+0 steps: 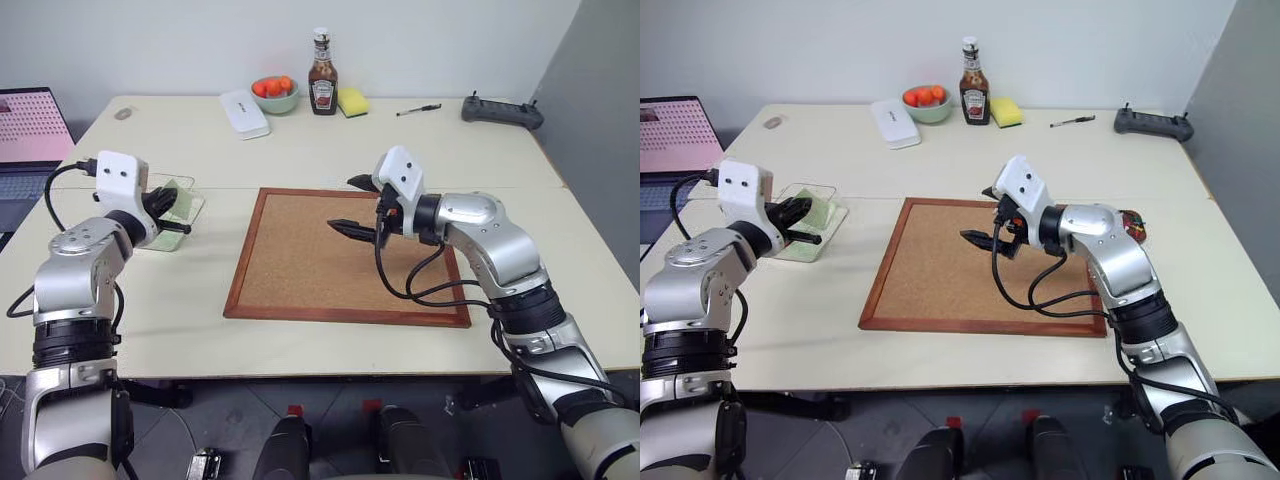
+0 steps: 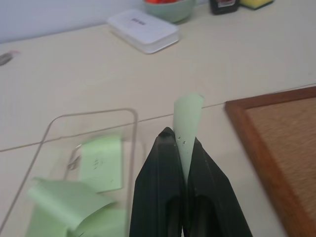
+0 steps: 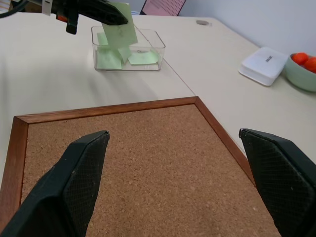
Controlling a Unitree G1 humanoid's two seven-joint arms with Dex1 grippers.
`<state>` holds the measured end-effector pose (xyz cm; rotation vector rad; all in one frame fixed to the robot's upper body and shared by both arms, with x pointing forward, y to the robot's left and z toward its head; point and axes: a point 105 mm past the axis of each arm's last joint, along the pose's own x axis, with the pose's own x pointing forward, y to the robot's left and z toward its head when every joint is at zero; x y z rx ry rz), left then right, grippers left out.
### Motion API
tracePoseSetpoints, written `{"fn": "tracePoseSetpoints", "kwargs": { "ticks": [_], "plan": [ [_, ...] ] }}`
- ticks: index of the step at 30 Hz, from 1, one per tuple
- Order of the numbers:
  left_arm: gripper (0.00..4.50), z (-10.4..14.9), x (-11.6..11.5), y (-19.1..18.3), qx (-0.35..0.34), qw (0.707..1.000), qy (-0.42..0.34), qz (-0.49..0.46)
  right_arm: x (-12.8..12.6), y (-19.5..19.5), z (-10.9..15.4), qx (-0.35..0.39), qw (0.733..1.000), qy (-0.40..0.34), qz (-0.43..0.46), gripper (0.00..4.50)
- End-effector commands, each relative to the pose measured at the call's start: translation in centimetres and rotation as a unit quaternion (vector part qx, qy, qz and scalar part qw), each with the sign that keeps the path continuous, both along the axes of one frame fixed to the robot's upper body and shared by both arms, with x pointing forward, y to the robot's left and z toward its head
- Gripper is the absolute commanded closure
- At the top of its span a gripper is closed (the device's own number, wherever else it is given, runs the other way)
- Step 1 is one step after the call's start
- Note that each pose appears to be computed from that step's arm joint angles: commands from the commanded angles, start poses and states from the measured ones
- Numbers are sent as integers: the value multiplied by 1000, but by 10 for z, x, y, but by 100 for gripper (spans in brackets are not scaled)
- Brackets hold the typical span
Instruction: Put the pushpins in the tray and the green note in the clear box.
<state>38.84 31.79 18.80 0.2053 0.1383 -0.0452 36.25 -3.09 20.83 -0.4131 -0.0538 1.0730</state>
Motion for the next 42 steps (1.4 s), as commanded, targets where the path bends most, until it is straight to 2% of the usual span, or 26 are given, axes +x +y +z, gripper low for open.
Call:
{"fn": "tracePoseSetpoints", "kwargs": {
  "ticks": [1,4,7,19,24,29,37,42],
  "plan": [
    [450,21,3,25,49,997,-30,46,-1,4,14,8,1000,-23,-3,2],
    [450,20,5,41,70,994,-30,81,-3,6,13,13,1000,-21,-3,2],
    [450,18,9,48,63,993,-29,99,-4,9,13,15,1000,-19,-1,2],
    [229,11,16,45,14,995,-32,98,-8,17,12,14,1000,-17,11,0],
    [138,14,15,45,21,995,-35,93,-7,17,10,14,1000,-14,11,0],
    [34,21,12,41,55,995,-39,69,-8,16,8,15,1000,-12,10,0],
    [34,44,3,34,99,991,-73,52,-7,15,8,19,1000,-12,10,0],
    [34,69,-4,-3,94,988,-125,-18,-9,5,9,34,999,-9,5,0]
  ]
}}
